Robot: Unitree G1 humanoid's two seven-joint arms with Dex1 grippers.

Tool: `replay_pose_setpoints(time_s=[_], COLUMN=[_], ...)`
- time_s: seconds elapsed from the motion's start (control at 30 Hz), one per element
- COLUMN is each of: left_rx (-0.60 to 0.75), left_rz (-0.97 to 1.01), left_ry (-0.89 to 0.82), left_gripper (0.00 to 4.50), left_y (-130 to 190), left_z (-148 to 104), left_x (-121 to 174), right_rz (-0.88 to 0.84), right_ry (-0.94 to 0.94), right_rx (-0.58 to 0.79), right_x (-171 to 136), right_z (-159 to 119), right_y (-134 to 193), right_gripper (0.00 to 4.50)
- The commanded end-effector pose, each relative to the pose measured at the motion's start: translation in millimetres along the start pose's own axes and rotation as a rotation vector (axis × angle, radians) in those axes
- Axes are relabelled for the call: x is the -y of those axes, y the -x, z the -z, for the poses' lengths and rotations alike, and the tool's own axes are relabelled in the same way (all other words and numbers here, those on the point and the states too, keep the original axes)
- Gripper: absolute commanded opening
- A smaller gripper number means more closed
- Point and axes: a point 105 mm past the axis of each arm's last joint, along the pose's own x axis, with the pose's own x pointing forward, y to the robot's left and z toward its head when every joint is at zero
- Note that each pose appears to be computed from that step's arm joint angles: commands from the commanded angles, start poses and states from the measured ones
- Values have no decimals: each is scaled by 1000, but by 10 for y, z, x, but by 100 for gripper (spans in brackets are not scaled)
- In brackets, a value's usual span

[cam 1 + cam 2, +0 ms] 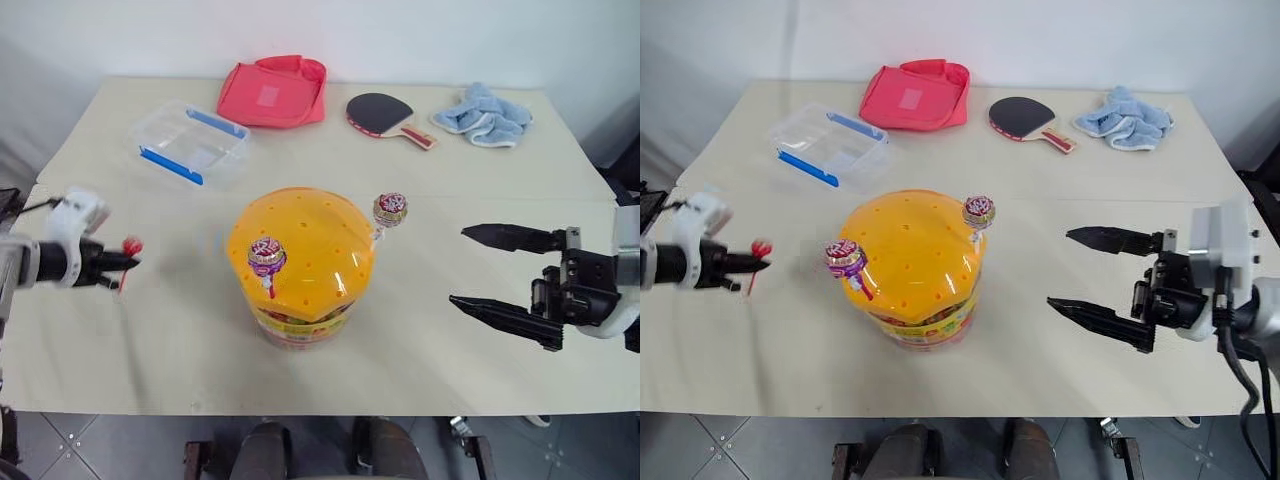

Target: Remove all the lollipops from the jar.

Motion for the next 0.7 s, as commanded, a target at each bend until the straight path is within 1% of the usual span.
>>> replay_pose_setpoints(time_s=[0.03,0.1,0.2,0.27,0.37,0.43,0.63,0.67,0.7], left_rx=[26,36,133,140,110,77,-12,-19,-20], left_rz=[-43,-22,42,-2,-37,-57,-111,-116,-113], left_ry=[-29,20,124,94,45,0,-79,-87,-95], left_gripper=[2,2,2,2,75,133,323,362,386], left_y=[127,143,205,236,266,286,348,360,376], left_z=[-84,-103,-273,-324,-330,-322,-276,-275,-285], left_x=[-21,7,36,-24,-62,-83,-126,-127,-119], right_rz=[-18,-25,-31,-33,-37,-38,-41,-40,-39], right_ry=[34,36,38,38,41,42,47,47,48], right_rx=[13,14,16,16,18,19,20,21,21], right_x=[18,31,42,50,57,71,97,101,105], right_z=[-54,-58,-59,-52,-48,-52,-39,-39,-36], right_y=[-15,-28,-42,-51,-63,-74,-90,-92,-92], right_gripper=[450,450,450,450,450,450,450,450,450])
